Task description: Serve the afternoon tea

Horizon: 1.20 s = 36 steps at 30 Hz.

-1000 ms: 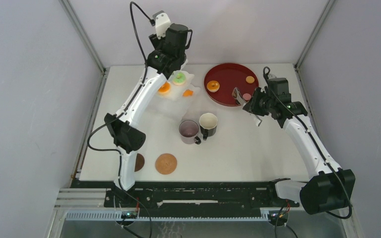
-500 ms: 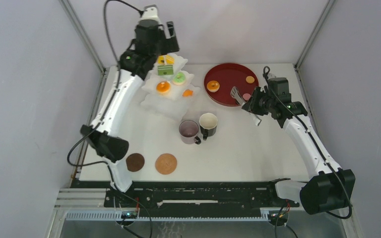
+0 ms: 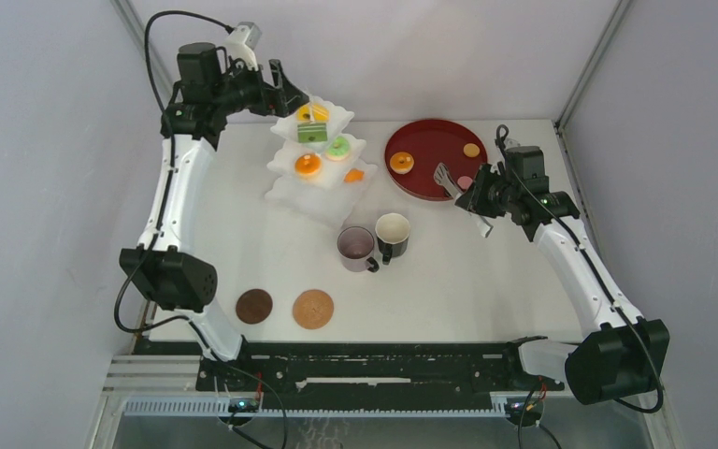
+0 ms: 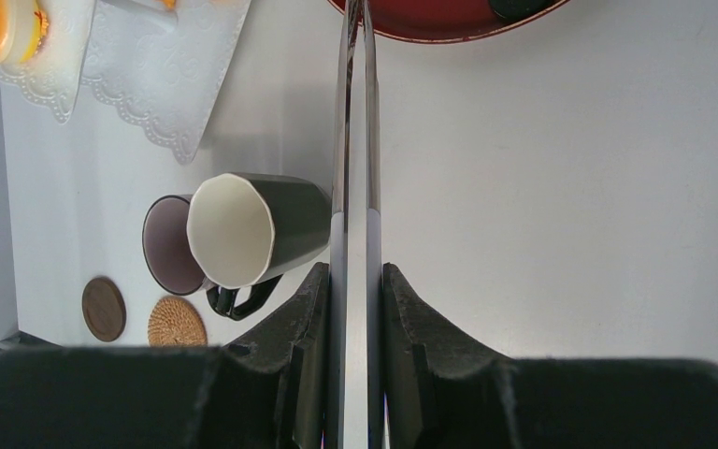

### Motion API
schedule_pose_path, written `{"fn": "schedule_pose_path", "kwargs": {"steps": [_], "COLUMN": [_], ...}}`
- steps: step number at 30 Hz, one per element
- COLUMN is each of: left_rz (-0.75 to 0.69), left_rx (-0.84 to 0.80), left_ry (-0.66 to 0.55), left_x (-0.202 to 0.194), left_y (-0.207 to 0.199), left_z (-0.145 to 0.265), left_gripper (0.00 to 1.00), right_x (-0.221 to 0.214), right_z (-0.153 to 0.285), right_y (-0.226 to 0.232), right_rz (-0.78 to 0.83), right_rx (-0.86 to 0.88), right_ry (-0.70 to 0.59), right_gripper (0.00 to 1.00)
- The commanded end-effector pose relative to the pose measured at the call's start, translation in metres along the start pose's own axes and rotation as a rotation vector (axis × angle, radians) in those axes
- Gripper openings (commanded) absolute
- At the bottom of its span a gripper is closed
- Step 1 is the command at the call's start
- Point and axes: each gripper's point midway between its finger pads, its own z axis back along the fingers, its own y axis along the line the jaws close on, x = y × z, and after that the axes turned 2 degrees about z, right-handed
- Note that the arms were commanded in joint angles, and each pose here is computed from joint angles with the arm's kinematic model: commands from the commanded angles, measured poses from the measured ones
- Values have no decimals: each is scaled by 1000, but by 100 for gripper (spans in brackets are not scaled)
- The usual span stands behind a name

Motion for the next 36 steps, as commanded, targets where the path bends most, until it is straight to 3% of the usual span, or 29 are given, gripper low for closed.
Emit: {"fn": "schedule_pose_path", "kwargs": {"steps": [1,10,15,21,27,36], "left_rz": [-98,-262,-316,-292,-254,-231], "left_rx": [-183,-278,-353,-473,-584,-819], "left_ry": [-7,78,20,-34,-61,-153], "left_x": [2,-26,-28,-11,-1,31], "left_y": [-7,8,23,27,26,-10], "left_z": [15,7,0,0,-26,-31], "left_gripper": [91,89,87,88,87,86], "right_x": [19,18,15,14,16,22], "right_z": [12,16,18,17,13,10], "right_y": [11,11,9,7,8,7], "right_rz": [7,2,0,-5,-6,-8], "right_rx": [38,31,24,11,9,-9], "right_ry": [-84,-83,-76,-67,-50,-44], "right_gripper": [8,8,8,8,8,8]}}
